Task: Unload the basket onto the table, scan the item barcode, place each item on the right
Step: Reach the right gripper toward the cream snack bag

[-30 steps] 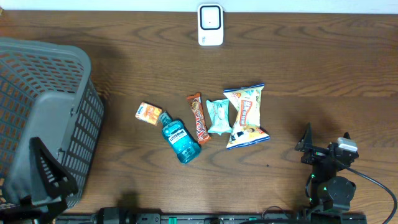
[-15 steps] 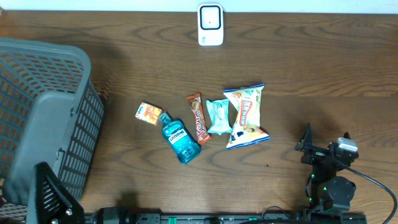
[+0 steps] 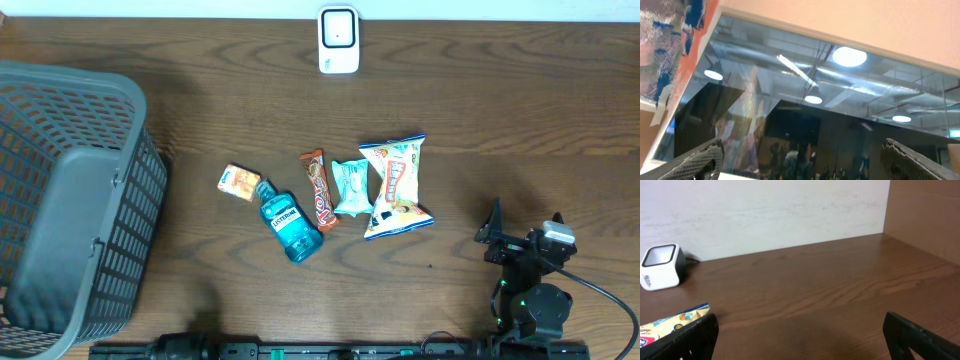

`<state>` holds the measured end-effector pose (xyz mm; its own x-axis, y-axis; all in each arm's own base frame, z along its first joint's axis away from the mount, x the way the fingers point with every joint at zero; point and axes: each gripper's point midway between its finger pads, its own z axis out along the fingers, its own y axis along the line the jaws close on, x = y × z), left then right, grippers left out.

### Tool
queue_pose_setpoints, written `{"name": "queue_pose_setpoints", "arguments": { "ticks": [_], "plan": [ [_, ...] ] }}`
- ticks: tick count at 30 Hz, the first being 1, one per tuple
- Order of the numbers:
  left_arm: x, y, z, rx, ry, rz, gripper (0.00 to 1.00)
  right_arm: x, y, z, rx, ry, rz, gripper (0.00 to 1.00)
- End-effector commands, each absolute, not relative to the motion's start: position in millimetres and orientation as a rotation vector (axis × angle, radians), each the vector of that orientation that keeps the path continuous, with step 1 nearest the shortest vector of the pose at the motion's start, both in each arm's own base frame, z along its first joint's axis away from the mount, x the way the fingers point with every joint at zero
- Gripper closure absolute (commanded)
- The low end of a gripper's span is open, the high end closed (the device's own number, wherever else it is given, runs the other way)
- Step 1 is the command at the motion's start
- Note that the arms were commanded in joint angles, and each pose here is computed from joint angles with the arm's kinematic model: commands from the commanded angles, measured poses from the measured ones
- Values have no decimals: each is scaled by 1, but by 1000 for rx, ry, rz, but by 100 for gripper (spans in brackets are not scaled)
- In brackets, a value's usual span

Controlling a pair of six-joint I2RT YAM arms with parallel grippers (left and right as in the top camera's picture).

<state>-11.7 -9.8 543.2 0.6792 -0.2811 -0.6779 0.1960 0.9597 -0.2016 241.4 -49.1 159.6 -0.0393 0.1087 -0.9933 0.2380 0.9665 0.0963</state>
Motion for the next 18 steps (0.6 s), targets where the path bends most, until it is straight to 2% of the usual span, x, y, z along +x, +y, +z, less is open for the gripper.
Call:
{"name": "queue_pose_setpoints", "arguments": {
  "ticks": [1, 12, 18],
  "plan": [
    [-7, -12, 535, -109, 781, -278, 1, 240, -53, 159, 297, 1609, -111, 1],
    [17, 24, 516, -301, 800, -195, 1, 241, -52, 159, 293, 1609, -105, 1],
    [36, 53, 493, -461, 831, -110, 1, 245, 7, 160, 296, 1620, 429, 1]
  ]
}}
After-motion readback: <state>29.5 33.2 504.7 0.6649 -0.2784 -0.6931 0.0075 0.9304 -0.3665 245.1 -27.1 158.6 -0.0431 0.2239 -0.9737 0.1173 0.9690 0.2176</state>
